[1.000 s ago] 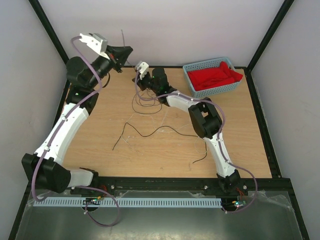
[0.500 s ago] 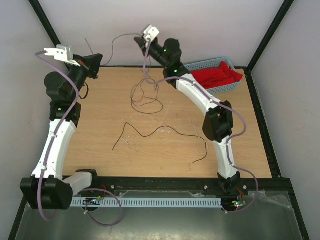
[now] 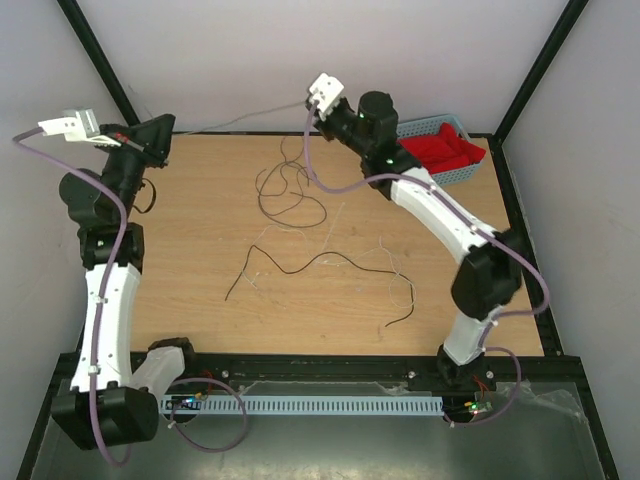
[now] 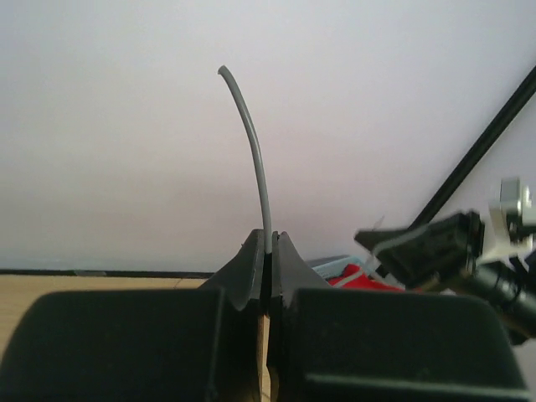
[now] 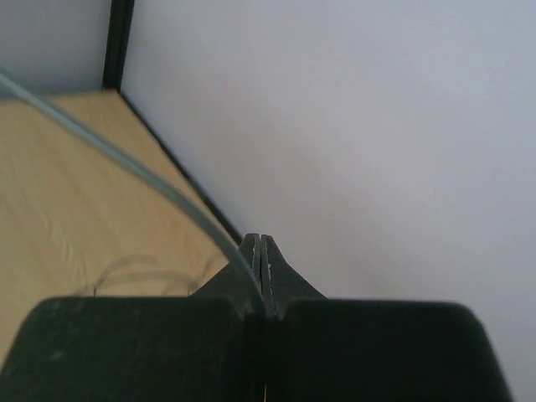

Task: Zip-tie the wires
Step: Place the cable at the center of the board.

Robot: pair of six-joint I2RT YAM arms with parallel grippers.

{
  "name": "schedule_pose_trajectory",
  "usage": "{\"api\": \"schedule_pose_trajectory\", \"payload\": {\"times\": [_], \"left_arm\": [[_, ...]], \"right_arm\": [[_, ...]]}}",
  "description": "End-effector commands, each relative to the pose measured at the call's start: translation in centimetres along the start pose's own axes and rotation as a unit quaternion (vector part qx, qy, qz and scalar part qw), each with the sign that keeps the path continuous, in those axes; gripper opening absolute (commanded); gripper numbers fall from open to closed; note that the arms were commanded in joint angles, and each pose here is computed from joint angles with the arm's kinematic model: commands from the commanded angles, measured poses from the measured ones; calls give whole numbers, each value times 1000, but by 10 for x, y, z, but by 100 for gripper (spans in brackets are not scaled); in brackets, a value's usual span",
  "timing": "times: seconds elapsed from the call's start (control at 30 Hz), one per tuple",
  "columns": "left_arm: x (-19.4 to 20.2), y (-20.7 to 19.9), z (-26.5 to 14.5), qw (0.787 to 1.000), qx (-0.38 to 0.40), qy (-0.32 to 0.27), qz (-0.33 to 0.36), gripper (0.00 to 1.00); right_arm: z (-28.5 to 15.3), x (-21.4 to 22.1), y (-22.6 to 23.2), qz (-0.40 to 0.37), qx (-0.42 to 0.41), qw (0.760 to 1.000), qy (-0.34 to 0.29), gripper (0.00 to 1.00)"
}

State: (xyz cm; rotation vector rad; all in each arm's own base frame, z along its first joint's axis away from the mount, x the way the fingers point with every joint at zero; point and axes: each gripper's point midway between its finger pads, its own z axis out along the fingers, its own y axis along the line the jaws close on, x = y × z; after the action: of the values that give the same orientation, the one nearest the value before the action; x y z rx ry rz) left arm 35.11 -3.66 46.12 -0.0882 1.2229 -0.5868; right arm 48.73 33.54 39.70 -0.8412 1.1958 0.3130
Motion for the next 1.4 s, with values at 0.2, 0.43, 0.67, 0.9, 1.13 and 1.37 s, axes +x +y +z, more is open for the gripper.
{"api": "schedule_pose_trajectory", "payload": {"times": [0.2,0.43,0.67,0.9,1.13,1.37], "left_arm": [[48,-21,-40,988,34,62,-136,0],[131,-40,-68,972,46,141,-183,0],[200,-51,-92,961,27,198,-192,0],[239,-9,-114,963,-57,218,-150,0],[272,12,-131,953,-92,253,-139,0],[292,35,-150,938,-157,276,-140,0]], "right_arm": [[-168,19,8,-12,38,981,188,0],[-265,53,14,25,117,954,273,0],[-314,108,46,65,123,929,344,15],[-322,192,82,113,117,874,459,16],[-337,227,76,96,177,826,526,7],[-332,222,82,105,153,838,513,11]]}}
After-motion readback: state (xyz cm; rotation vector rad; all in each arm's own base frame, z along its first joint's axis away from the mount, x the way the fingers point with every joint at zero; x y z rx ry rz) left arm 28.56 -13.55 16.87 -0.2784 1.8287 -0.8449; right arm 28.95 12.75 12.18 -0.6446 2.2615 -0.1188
